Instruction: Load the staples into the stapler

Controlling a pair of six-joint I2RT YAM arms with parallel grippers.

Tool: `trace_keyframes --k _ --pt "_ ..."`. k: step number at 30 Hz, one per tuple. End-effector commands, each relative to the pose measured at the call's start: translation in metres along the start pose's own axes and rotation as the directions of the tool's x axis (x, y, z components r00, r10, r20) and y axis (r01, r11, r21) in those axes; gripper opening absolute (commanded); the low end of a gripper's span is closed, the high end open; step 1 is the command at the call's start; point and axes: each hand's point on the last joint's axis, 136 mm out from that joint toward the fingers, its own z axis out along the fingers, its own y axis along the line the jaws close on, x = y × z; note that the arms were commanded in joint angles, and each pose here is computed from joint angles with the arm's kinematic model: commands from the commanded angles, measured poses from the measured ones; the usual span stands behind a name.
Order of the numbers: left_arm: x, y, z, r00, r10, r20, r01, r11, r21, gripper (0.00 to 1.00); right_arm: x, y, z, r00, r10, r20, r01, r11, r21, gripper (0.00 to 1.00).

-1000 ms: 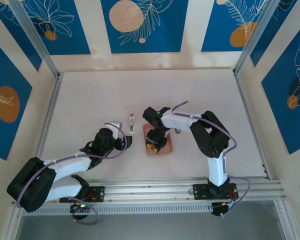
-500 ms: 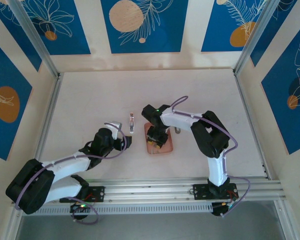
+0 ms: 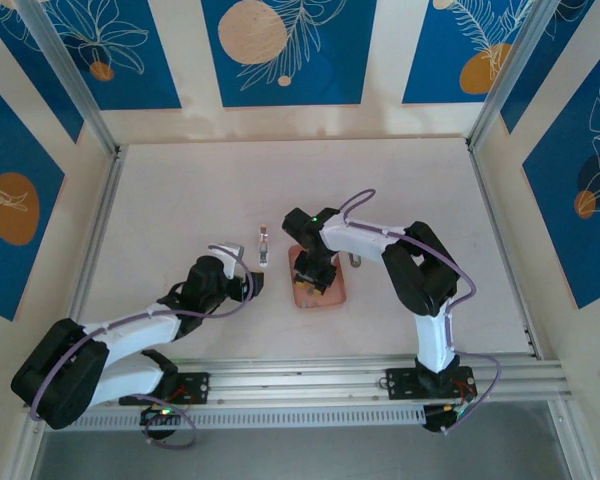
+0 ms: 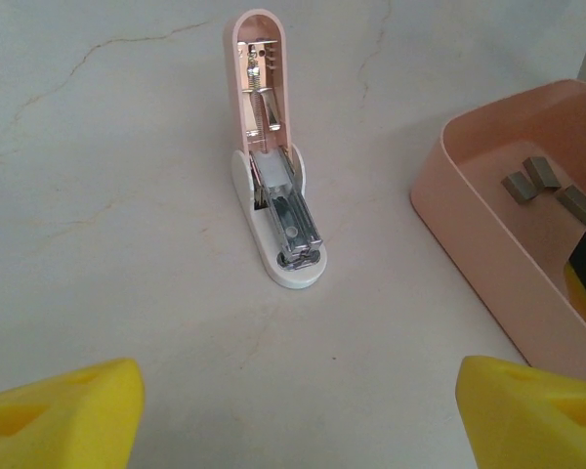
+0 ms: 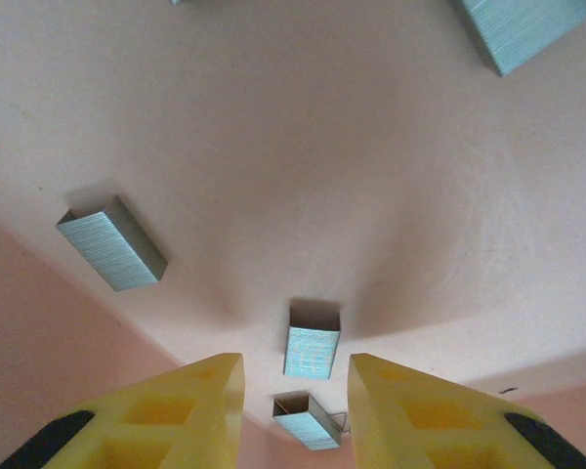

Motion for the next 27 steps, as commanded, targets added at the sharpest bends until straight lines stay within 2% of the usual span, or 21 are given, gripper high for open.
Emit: trace_keyframes --k 1,14,16,19,27 --pt "-0.001 0.000 -0.001 1.000 0.006 -0.008 -0.006 1.000 0.006 0.83 -0.001 -0.007 0.006 1.000 0.007 -0.023 -0.006 1.000 0.024 0.34" --pt "-0.002 0.001 -0.001 1.000 0.005 -0.013 -0.005 1.000 -0.004 0.83 -0.004 -0.010 0.023 0.998 -0.004 -0.070 0.007 0.999 0.042 0.31" --pt "-0.003 0.001 -0.002 1.000 0.000 -0.010 0.000 1.000 -0.005 0.83 -0.003 -0.011 0.025 0.997 -0.009 -0.073 0.013 0.999 0.049 0.26" --pt "-0.006 0.002 -0.005 1.000 0.000 -0.006 0.000 1.000 -0.011 0.83 -0.005 -0.010 0.022 0.998 -0.026 -0.050 0.029 0.999 0.046 0.21" --pt "-0.011 0.007 -0.014 1.000 -0.017 0.013 0.017 0.999 -0.047 0.83 -0.006 0.000 -0.003 0.995 -0.097 0.026 0.097 0.995 0.005 0.19"
